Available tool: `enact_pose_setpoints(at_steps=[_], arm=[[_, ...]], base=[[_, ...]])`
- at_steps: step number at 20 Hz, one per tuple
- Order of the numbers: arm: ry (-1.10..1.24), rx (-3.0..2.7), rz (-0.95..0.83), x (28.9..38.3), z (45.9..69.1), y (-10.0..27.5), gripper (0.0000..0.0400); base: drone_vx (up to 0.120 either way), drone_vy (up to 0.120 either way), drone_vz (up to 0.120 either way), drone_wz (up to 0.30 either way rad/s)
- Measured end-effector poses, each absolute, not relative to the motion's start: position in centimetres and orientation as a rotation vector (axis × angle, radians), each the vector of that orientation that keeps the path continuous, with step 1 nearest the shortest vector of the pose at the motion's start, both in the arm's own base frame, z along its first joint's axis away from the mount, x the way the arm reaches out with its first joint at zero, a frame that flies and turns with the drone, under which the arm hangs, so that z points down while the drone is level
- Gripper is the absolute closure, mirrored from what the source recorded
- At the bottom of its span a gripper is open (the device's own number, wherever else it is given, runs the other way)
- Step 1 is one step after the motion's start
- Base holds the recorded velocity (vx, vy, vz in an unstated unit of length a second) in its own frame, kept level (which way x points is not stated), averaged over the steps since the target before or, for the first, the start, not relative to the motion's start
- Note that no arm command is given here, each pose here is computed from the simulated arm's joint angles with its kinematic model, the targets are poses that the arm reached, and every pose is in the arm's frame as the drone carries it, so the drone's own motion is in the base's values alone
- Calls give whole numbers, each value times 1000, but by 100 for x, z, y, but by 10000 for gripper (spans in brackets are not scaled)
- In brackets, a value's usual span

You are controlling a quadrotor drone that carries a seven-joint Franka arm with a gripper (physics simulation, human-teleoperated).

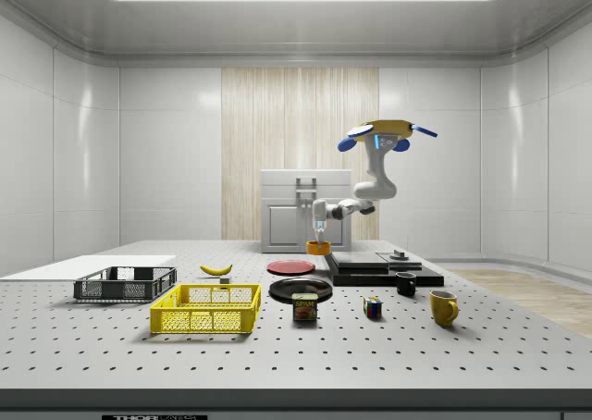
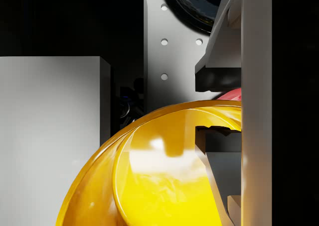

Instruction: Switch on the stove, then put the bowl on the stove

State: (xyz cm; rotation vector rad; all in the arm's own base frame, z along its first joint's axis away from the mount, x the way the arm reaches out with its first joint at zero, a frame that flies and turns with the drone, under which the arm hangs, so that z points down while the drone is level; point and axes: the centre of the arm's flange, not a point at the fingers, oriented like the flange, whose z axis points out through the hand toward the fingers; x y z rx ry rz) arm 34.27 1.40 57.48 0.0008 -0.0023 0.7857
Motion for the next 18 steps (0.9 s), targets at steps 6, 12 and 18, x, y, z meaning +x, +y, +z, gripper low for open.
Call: enact_pose_setpoints(at_steps=[6,12,18], arm=[[-2,1,786,3427,5748,140,300],[-2,1,786,3427,5748,140,300],[-2,1,786,3427,5748,140,300]], base=[[-120,0,0,0],[-120,0,0,0],[-120,0,0,0]])
